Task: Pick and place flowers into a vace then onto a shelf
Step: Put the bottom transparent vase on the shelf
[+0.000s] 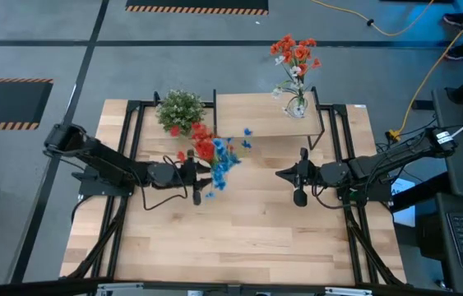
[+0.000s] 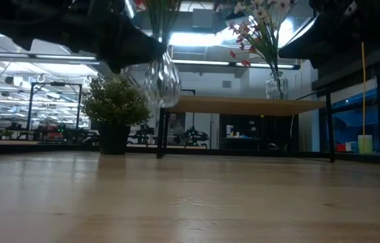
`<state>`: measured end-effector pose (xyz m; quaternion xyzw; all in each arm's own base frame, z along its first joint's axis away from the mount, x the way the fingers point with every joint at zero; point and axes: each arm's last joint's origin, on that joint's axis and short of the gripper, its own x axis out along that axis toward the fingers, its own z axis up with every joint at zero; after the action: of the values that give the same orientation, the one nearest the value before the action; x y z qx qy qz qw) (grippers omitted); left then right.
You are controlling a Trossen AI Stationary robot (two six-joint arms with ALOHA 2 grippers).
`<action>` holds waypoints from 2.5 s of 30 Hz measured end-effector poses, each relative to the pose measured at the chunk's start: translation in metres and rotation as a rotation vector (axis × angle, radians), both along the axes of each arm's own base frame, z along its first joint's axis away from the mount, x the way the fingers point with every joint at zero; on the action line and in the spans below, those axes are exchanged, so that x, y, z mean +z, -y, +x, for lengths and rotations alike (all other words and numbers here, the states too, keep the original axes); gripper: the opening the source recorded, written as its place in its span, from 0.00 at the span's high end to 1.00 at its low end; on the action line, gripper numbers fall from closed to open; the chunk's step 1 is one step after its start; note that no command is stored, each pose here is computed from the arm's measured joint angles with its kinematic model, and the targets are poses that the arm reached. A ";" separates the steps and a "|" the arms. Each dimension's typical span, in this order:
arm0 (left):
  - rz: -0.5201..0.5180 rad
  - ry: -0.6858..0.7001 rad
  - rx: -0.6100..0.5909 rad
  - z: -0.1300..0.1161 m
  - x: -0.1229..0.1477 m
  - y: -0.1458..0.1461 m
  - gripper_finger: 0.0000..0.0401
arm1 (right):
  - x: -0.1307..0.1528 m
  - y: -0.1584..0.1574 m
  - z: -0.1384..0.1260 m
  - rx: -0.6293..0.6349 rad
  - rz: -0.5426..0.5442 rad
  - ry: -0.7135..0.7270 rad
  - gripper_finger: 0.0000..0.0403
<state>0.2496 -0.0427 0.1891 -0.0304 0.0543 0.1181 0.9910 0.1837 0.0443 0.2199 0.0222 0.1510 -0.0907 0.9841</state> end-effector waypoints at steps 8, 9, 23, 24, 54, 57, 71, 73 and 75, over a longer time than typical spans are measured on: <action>-0.023 0.043 0.056 -0.012 0.025 -0.028 0.74 | 0.000 0.000 0.000 0.000 0.001 0.002 0.98; -0.020 0.049 0.061 -0.012 0.028 -0.031 0.74 | 0.000 0.000 0.000 0.001 -0.002 0.002 0.98; 0.066 -0.080 0.169 0.024 0.068 -0.079 0.74 | 0.001 0.001 0.001 0.006 -0.042 0.002 0.98; 0.071 -0.083 0.177 0.026 0.069 -0.084 0.74 | 0.001 0.001 0.001 0.006 -0.043 0.000 0.98; 0.101 -0.137 0.289 0.070 0.077 -0.197 0.74 | -0.002 0.021 0.003 -0.048 -0.195 -0.066 0.98; 0.111 -0.143 0.290 0.070 0.077 -0.197 0.74 | -0.002 0.021 0.003 -0.048 -0.196 -0.068 0.98; 0.118 -0.117 0.274 0.077 0.069 -0.202 0.74 | -0.002 0.021 0.003 -0.051 -0.185 -0.066 0.98; 0.117 -0.120 0.275 0.077 0.068 -0.202 0.72 | -0.002 0.021 0.003 -0.055 -0.175 -0.066 0.98; 0.118 -0.121 0.274 0.077 0.068 -0.202 0.70 | -0.003 0.021 0.003 -0.054 -0.176 -0.072 0.98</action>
<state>0.3267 0.1594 0.2574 0.0278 0.1022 0.2570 0.9606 0.1865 0.0232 0.2170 -0.0636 0.1769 -0.1310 0.9734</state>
